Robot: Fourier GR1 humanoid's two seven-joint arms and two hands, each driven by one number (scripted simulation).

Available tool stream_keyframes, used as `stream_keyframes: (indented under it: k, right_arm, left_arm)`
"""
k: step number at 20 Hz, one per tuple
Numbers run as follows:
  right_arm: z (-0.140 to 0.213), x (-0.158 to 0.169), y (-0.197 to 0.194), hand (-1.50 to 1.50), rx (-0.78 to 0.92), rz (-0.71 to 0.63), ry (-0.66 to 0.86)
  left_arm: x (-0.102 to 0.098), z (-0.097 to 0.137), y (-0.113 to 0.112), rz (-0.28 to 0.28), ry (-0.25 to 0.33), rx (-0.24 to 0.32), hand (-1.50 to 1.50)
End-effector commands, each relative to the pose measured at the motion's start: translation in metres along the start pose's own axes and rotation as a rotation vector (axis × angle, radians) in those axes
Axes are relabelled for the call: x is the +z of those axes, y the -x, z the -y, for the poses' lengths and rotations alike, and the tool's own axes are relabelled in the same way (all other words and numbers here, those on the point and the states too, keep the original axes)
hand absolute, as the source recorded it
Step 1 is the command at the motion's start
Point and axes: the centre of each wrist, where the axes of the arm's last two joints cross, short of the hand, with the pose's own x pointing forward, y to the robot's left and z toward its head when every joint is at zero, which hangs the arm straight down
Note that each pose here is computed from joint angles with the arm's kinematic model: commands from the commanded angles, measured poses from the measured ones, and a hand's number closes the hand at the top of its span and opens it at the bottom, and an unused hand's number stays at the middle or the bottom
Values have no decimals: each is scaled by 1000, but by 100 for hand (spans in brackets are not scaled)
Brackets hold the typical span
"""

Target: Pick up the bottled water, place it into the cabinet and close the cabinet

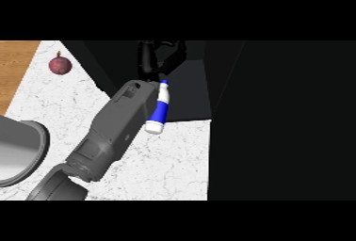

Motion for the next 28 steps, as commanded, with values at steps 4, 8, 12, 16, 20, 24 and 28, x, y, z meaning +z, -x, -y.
stream_keyframes:
  k: [4,8,12,16,20,24,28]
  right_arm:
    - [3,-10,-26,-150,-19,43,-24]
    - [-5,-17,-26,-150,-14,50,7]
    - [-6,-15,-37,-150,9,18,-7]
    - [-12,-21,-33,-150,7,38,-14]
    - [-11,-20,-37,-150,6,33,7]
    - [-23,-22,-41,-150,19,26,53]
    - [-20,-17,-34,-150,52,10,36]
  left_arm:
    - [9,3,2,26,73,164,150]
    - [23,4,9,10,117,215,150]
    - [39,12,1,-34,220,336,150]
    - [83,9,19,-101,336,492,-150]
    - [122,12,18,-144,401,569,-150]
    - [168,7,16,-188,440,585,-150]
    - [195,-35,16,-175,362,569,-150]
